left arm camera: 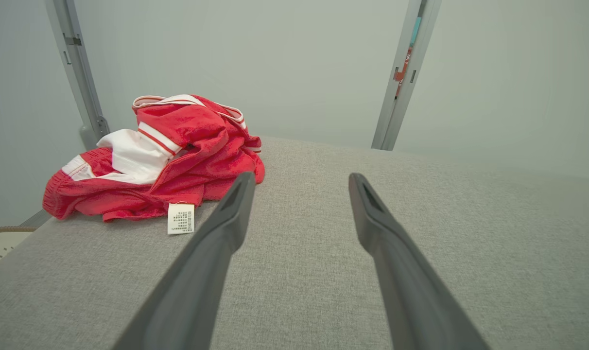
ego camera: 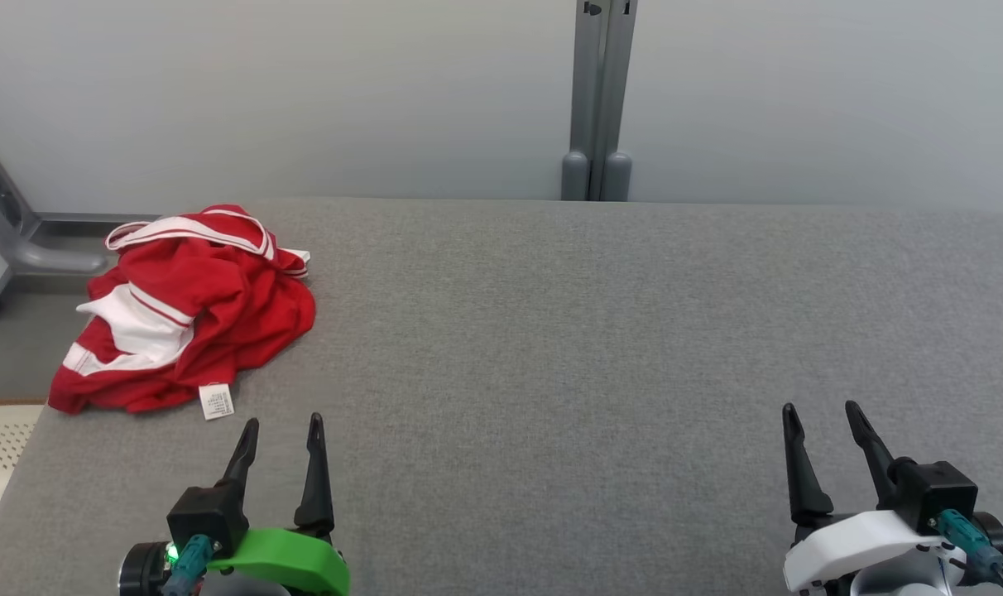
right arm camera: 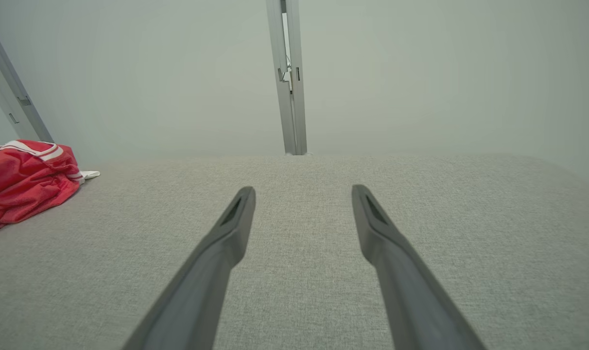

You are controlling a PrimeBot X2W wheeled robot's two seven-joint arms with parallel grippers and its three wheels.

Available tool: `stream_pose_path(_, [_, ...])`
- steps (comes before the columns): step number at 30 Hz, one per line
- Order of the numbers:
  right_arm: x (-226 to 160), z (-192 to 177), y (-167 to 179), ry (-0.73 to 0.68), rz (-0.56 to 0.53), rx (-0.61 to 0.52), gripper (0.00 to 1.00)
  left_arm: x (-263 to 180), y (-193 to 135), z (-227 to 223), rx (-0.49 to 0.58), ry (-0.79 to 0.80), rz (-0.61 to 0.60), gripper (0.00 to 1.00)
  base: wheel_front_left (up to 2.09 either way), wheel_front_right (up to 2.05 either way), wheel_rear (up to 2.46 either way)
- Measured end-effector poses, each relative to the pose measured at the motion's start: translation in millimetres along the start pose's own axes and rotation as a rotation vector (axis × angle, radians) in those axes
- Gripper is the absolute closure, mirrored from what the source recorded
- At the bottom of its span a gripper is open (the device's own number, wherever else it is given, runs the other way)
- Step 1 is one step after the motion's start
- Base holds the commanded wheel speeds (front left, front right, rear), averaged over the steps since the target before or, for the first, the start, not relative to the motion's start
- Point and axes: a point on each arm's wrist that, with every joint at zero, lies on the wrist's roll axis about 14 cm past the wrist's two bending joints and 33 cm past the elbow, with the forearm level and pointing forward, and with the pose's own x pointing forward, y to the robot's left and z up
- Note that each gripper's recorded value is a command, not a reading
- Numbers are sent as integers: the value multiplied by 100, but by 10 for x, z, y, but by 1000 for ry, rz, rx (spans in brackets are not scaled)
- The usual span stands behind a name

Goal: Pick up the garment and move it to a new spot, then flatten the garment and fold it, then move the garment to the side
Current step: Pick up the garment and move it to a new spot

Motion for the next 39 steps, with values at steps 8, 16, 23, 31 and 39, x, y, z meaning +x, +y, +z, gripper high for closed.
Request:
stream_pose_path(8, [190, -40, 282, 11, 89, 10, 0, -138, 354, 190, 21, -59, 105, 0, 0, 0, 0])
stream_pose_path(16, [417, -94, 801, 25, 241, 24, 0, -473, 852, 326, 58, -95, 261, 0, 0, 0, 0])
stream_pose_path(23, [574, -93, 1449, 18, 427, 16, 0, -855, 1283, 386, 66, -112, 437, 0, 0, 0, 0])
stream_pose_path(31, [655, -245, 1860, 55, 543, 29, 0, -1117, 1518, 344, 61, -93, 566, 0, 0, 0, 0])
stream_pose_path(39, [683, -313, 1924, 72, 561, 35, 0, -1211, 1574, 296, 57, -76, 606, 0, 0, 0, 0])
